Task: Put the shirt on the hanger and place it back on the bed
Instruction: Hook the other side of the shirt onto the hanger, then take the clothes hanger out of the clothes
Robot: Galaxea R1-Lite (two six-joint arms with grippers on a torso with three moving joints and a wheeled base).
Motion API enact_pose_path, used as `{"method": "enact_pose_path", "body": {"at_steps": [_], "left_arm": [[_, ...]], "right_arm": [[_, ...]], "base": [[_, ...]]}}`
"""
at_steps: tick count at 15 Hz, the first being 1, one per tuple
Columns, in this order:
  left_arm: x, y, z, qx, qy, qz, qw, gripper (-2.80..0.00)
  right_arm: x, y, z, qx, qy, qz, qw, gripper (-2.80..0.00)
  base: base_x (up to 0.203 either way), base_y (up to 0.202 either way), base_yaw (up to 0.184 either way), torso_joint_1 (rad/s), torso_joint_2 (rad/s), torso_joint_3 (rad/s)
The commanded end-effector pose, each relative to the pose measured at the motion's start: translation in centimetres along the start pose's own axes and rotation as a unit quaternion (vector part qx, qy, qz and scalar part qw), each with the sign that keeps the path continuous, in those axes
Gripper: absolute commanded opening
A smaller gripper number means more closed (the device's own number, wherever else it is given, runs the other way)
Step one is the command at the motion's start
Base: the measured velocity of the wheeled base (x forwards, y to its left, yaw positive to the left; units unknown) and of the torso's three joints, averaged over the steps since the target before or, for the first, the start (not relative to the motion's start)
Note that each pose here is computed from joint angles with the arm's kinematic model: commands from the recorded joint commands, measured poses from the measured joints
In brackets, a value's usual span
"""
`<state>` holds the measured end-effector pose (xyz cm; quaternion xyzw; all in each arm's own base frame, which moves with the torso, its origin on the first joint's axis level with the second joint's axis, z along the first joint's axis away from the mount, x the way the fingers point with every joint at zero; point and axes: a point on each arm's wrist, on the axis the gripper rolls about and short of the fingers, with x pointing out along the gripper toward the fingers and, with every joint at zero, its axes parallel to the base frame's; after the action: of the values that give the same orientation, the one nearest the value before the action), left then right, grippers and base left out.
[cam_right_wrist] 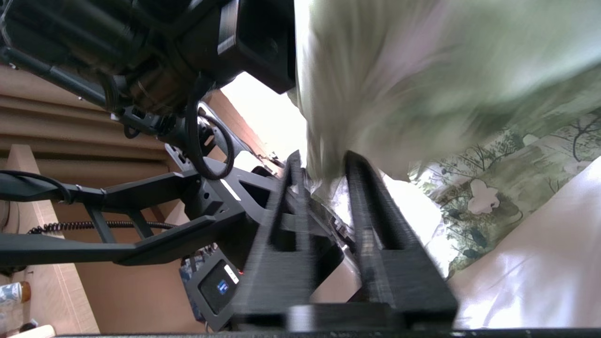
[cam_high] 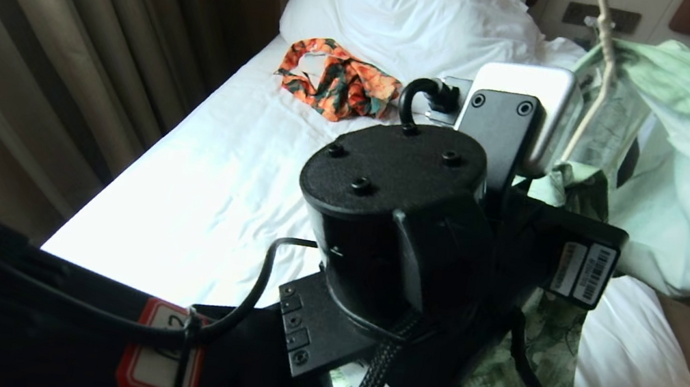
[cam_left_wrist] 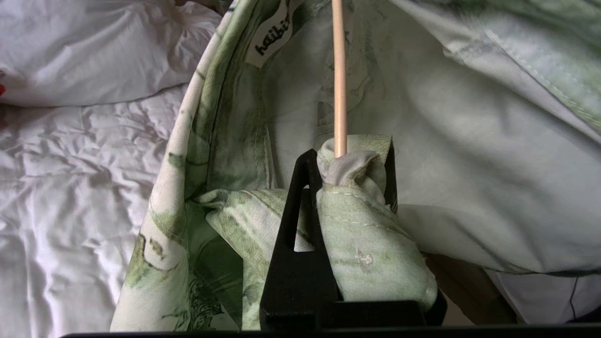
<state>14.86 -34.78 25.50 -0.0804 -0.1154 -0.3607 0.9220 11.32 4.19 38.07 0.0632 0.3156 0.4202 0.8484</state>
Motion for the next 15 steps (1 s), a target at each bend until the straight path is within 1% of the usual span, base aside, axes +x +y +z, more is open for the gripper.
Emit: {"method": "enact_pose_path", "body": {"at_steps": [1, 4, 5, 7, 9, 10, 12, 13, 15], "left_arm": [[-0.4, 0.2, 1.1, -0.005, -0.012, 0.001, 0.9999, -2.8], [-0.4, 0.2, 1.4, -0.007, -0.017, 0.001, 0.9998, -2.8], [-0.4, 0.2, 1.3, -0.008, -0.017, 0.0, 0.9998, -2.8], [-0.4, 0.1, 1.3, -0.009, -0.017, -0.002, 0.9998, -2.8], [-0.5, 0.0, 1.3, -0.007, -0.015, -0.003, 0.9999, -2.8], [-0.5, -0.1, 1.3, -0.007, -0.014, -0.004, 0.9999, -2.8], [-0.6, -0.2, 1.0, -0.001, 0.002, -0.01, 1.0, -2.8], [-0.7, -0.5, 0.9, -0.003, 0.003, -0.015, 0.9999, -2.8], [-0.7, -0.9, 0.9, -0.005, 0.003, -0.019, 0.9998, -2.8]], "right_arm": [[-0.8, 0.6, -0.5, -0.003, -0.007, -0.001, 1.0, 0.0], [-2.1, 1.3, -1.7, 0.007, -0.006, -0.044, 0.999, 0.0], [-2.6, 1.5, -1.9, 0.005, -0.015, -0.059, 0.998, 0.0], [-3.4, 1.9, -1.7, -0.012, -0.047, -0.073, 0.996, 0.0], [-3.7, 2.0, -0.8, -0.038, -0.084, -0.088, 0.992, 0.0], [-3.8, 2.0, -0.4, -0.047, -0.097, -0.097, 0.989, -2.8], [-4.0, 2.0, 0.9, -0.059, -0.115, -0.1, 0.986, -2.8], [-3.7, 1.8, 1.7, -0.065, -0.12, -0.1, 0.986, -2.8], [-3.0, 1.2, 3.1, -0.108, -0.139, -0.098, 0.98, -2.8]], "base": [[0.0, 0.0, 0.0, 0.0, 0.0, 0.0], [0.0, 0.0, 0.0, 0.0, 0.0, 0.0], [0.0, 0.0, 0.0, 0.0, 0.0, 0.0], [0.0, 0.0, 0.0, 0.0, 0.0, 0.0], [0.0, 0.0, 0.0, 0.0, 0.0, 0.0], [0.0, 0.0, 0.0, 0.0, 0.0, 0.0], [0.0, 0.0, 0.0, 0.0, 0.0, 0.0], [0.0, 0.0, 0.0, 0.0, 0.0, 0.0], [0.0, 0.0, 0.0, 0.0, 0.0, 0.0]]}}
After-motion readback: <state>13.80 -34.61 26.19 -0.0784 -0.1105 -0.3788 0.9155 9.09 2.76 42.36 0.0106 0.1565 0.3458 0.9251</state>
